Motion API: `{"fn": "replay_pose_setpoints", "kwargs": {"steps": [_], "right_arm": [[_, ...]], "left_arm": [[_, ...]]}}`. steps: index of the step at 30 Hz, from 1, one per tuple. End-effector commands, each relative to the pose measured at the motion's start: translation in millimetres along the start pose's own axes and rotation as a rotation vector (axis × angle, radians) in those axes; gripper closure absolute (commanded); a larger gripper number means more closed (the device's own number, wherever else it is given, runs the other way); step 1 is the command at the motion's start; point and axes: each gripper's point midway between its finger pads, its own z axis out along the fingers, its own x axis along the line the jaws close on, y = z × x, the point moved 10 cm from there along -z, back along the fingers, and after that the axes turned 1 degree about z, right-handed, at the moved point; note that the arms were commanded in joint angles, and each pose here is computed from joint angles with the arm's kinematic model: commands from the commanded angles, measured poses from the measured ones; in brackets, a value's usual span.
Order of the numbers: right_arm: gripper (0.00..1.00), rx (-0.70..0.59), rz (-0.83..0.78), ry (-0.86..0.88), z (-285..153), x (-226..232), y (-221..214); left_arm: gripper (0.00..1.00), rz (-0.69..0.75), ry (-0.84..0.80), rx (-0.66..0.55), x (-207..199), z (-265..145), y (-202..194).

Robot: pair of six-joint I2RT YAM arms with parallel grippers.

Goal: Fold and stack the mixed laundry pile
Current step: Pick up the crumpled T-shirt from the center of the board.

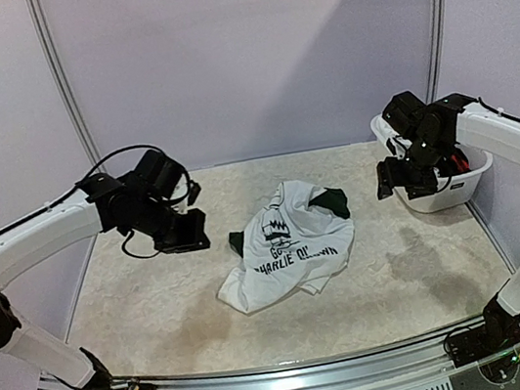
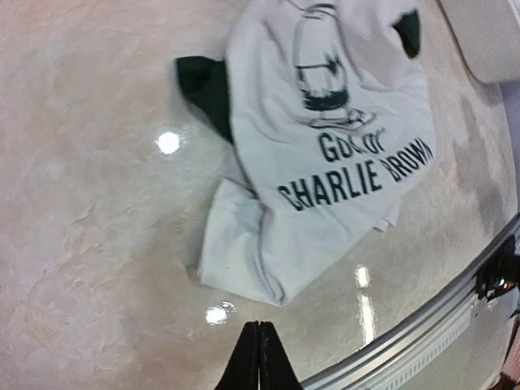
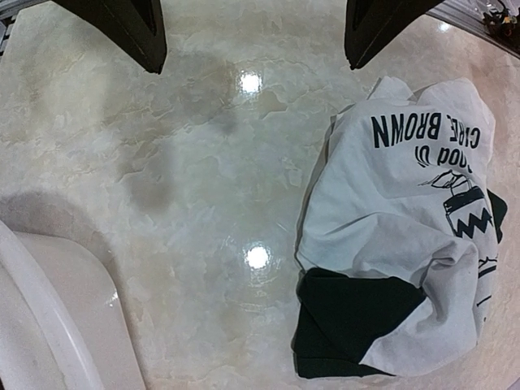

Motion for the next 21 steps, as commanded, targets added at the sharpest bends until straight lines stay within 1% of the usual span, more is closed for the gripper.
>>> {"fn": "replay_pose_setpoints", "kwargs": {"steps": [1, 4, 7, 8, 9, 10, 11, 13, 14, 15, 17, 19, 21], "right_arm": [[0.24, -0.011, 0.022, 0.073, -3.5, 2.3, 0.4], [0.24, -0.004, 0.031, 0.099, -1.6, 5.0, 0.4], [0.24, 0.009, 0.036, 0.118, 1.0, 7.3, 1.0], [0.24, 0.012, 0.036, 0.124, 1.8, 7.8, 1.4], [0.24, 0.017, 0.036, 0.129, 3.0, 8.6, 1.5], [0.24, 0.021, 0.034, 0.138, 4.4, 9.6, 1.3], [0.24, 0.024, 0.032, 0.147, 5.7, 10.6, 1.2], [0.24, 0.028, 0.028, 0.169, 8.7, 12.6, 1.8], [0.24, 0.03, 0.025, 0.178, 10.2, 13.3, 2.4], [0.24, 0.032, 0.021, 0.189, 11.4, 14.6, 3.0], [0.24, 0.044, 0.01, 0.207, 16.5, 17.5, 4.2], [0.24, 0.051, 0.001, 0.226, 21.5, 20.3, 6.1], [0.23, 0.059, -0.01, 0.237, 26.1, 23.1, 7.8]], "left_arm": [[1.0, -0.218, -0.05, -0.007, 41.1, -7.3, 0.7], [1.0, -0.313, -0.006, 0.038, 66.5, 2.5, -5.8], [0.95, -0.395, 0.055, 0.073, 83.9, 8.3, -10.1], [0.92, -0.408, 0.07, 0.079, 86.7, 8.4, -10.1], [0.86, -0.407, 0.086, 0.077, 87.6, 7.2, -8.8], [0.76, -0.392, 0.099, 0.071, 86.5, 5.0, -6.9], [0.67, -0.367, 0.11, 0.064, 84.0, 1.6, -5.0], [0.52, -0.267, 0.142, 0.048, 75.0, -6.9, -1.0], [0.45, -0.205, 0.154, 0.034, 66.9, -11.3, 2.3], [0.41, -0.135, 0.158, 0.022, 57.7, -14.4, 5.4], [0.37, 0.008, 0.156, 0.011, 34.8, -16.5, 9.3], [0.35, 0.141, 0.147, 0.012, 8.1, -12.6, 12.7], [0.35, 0.259, 0.128, 0.038, -18.8, -0.7, 11.1]]}}
